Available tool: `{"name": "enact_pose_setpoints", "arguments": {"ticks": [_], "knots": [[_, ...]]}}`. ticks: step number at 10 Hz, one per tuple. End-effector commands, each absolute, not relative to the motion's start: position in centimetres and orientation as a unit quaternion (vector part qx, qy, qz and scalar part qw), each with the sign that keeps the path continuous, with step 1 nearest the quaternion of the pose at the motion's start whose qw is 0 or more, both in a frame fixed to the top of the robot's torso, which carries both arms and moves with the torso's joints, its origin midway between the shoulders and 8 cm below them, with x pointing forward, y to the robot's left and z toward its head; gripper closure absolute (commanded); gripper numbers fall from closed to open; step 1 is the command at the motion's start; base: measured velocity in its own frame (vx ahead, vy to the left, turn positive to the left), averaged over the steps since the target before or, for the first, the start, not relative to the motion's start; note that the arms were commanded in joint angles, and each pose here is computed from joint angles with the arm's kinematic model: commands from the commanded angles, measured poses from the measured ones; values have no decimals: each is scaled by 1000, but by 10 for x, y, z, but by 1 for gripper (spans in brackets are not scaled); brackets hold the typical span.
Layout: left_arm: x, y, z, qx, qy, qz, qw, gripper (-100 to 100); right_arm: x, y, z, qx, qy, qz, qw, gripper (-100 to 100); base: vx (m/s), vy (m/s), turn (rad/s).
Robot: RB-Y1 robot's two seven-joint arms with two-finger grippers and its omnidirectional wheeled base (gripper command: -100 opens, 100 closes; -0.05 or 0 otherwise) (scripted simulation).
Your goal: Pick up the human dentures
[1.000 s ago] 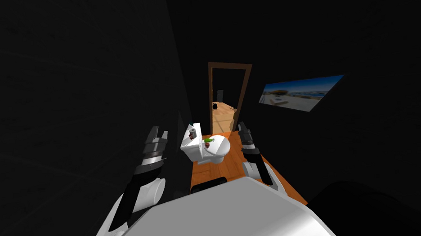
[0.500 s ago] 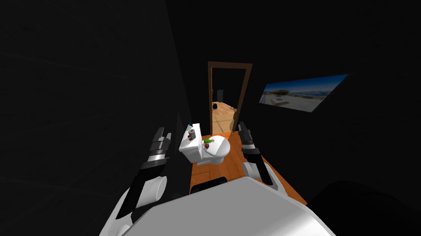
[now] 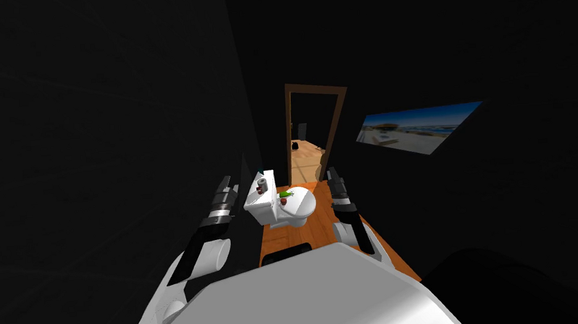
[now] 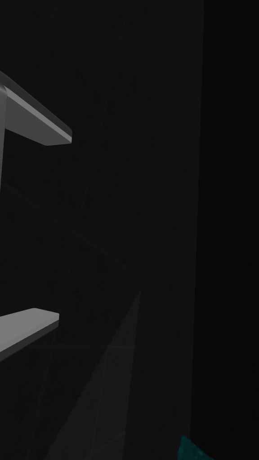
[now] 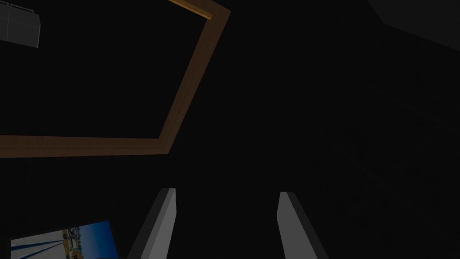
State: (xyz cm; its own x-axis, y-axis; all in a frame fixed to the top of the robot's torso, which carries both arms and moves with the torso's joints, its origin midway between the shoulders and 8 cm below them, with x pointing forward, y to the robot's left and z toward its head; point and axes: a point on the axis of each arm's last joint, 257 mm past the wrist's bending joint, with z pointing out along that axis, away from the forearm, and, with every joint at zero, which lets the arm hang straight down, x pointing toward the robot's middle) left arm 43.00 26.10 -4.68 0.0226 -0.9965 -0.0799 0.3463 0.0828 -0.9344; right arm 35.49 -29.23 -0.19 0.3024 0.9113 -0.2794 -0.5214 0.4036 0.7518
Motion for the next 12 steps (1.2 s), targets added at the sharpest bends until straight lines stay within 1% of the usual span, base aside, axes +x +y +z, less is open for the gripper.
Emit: {"name": "enact_pose_setpoints", "arguments": {"ticks": [1,10,12], "knots": [[437,260,-60,-402,435,-551,589,-100,355,-292,-2,275,355,472,759,0,33,-27,1],[463,259,-122,-474,485,-518,522,-100,355,-292,-2,275,355,472,759,0,30,-20,1],[470,258,-144,-499,500,-506,496,-100,355,-292,-2,275,355,472,759,0,29,-19,1]]}}
